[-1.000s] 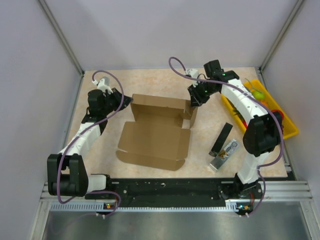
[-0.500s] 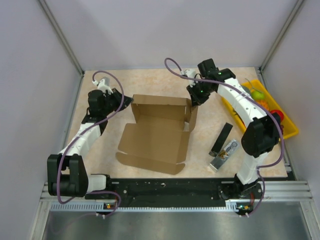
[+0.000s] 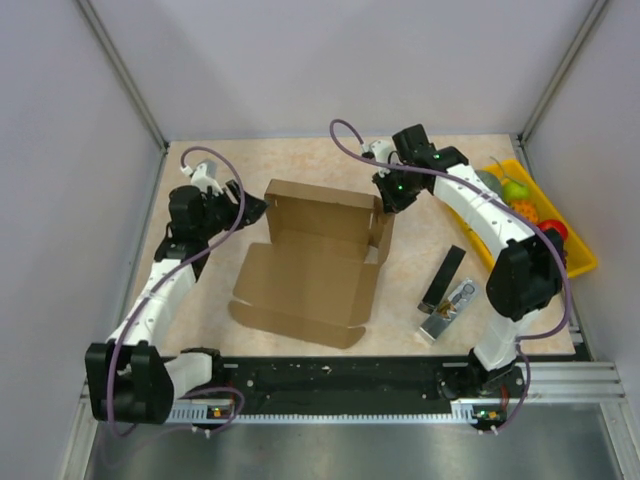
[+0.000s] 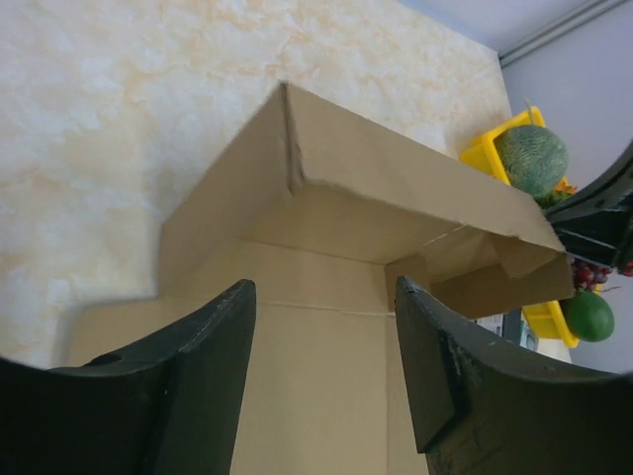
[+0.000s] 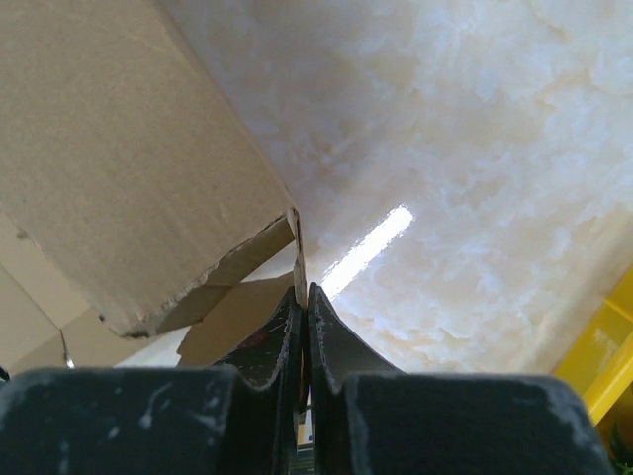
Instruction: Fold the paper box
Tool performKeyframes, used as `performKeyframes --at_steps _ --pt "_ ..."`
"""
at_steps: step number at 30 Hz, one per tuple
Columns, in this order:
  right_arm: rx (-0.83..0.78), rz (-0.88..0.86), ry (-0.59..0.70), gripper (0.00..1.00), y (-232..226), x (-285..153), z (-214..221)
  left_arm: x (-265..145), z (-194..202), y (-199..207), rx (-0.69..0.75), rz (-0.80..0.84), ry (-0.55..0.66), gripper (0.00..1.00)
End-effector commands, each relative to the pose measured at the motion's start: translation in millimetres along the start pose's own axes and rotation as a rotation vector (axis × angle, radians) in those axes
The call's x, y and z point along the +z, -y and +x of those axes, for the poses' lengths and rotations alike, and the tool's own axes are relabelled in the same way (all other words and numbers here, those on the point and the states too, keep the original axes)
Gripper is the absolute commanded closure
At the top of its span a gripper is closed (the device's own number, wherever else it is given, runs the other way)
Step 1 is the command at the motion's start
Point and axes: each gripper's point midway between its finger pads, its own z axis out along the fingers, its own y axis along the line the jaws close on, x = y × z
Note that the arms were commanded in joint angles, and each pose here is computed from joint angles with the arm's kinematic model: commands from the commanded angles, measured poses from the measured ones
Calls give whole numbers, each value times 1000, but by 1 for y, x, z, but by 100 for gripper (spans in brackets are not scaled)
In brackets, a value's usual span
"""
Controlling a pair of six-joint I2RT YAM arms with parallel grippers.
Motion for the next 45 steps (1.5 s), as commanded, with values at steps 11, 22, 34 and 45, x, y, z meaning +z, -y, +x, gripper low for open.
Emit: performKeyframes --at_steps 11,22,34,45 --pt "-29 54 153 100 3 -13 -26 -39 82 113 83 362 -218 72" --pt "-17 43 169 100 0 -14 -27 14 216 144 95 429 -236 100" --pt "-20 34 189 100 -3 -20 -31 61 257 112 -94 250 -276 100" --pt "8 27 193 100 -3 -18 -34 64 314 61 -330 119 -375 100"
